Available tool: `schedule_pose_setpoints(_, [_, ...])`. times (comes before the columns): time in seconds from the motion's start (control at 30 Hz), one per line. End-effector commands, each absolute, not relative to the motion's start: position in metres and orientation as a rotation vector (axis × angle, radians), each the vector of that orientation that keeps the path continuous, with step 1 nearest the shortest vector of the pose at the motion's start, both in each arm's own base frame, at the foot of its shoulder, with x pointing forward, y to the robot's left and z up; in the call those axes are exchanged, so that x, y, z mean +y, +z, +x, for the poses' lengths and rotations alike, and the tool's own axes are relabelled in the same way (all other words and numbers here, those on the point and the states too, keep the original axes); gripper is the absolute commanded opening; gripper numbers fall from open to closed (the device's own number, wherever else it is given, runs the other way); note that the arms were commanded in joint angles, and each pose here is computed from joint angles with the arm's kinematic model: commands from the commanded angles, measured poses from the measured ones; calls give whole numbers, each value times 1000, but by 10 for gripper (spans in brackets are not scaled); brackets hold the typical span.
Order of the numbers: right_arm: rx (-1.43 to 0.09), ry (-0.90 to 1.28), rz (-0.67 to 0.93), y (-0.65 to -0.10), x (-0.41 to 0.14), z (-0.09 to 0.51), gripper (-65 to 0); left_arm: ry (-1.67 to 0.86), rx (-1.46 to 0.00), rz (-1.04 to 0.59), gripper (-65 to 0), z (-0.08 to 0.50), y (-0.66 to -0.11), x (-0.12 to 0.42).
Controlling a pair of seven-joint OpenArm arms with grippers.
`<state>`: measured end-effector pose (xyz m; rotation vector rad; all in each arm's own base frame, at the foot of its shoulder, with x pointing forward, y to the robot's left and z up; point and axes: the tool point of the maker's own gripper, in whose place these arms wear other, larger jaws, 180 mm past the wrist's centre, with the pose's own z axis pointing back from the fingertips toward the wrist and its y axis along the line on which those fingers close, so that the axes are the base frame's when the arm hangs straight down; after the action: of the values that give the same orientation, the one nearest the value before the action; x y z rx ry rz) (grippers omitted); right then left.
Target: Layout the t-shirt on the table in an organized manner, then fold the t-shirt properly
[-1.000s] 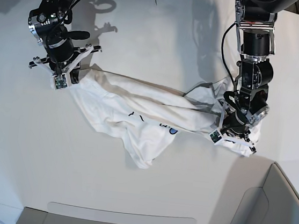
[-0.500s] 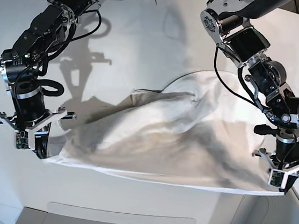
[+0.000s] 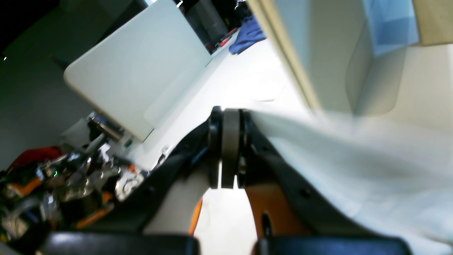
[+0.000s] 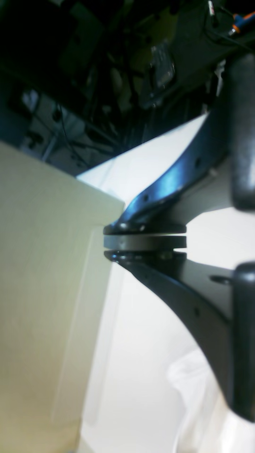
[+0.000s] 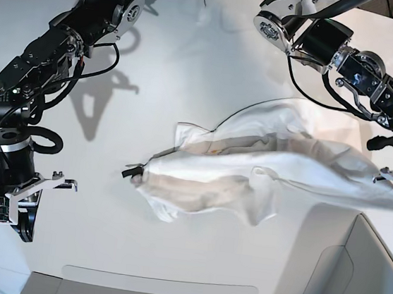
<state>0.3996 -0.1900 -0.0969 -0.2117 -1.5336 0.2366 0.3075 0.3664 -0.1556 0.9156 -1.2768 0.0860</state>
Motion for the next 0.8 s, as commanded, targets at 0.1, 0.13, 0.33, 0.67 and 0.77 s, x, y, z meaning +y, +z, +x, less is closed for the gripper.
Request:
schedule_pose_setpoints(0.1, [-1449, 262, -183, -137, -184, 384, -650, 46, -1219, 934, -650, 290, -174, 367])
schedule_pose_setpoints(0.13, [-1417, 269, -174, -150, -181, 380, -650, 40, -1204, 924, -650, 287, -181, 365])
schedule_pose_setpoints(0.33, [-1161, 670, 55, -246, -74, 325, -650, 17, -1138, 843, -650, 261, -222, 356])
schedule_pose_setpoints(0.67, [-1183, 956, 296, -238, 64, 308, -437, -8, -1049, 704, -650, 204, -274, 344])
schedule_pose_setpoints(0.77, [-1143, 955, 303, -249, 83, 332, -420, -12, -1036, 700, -650, 200, -277, 343])
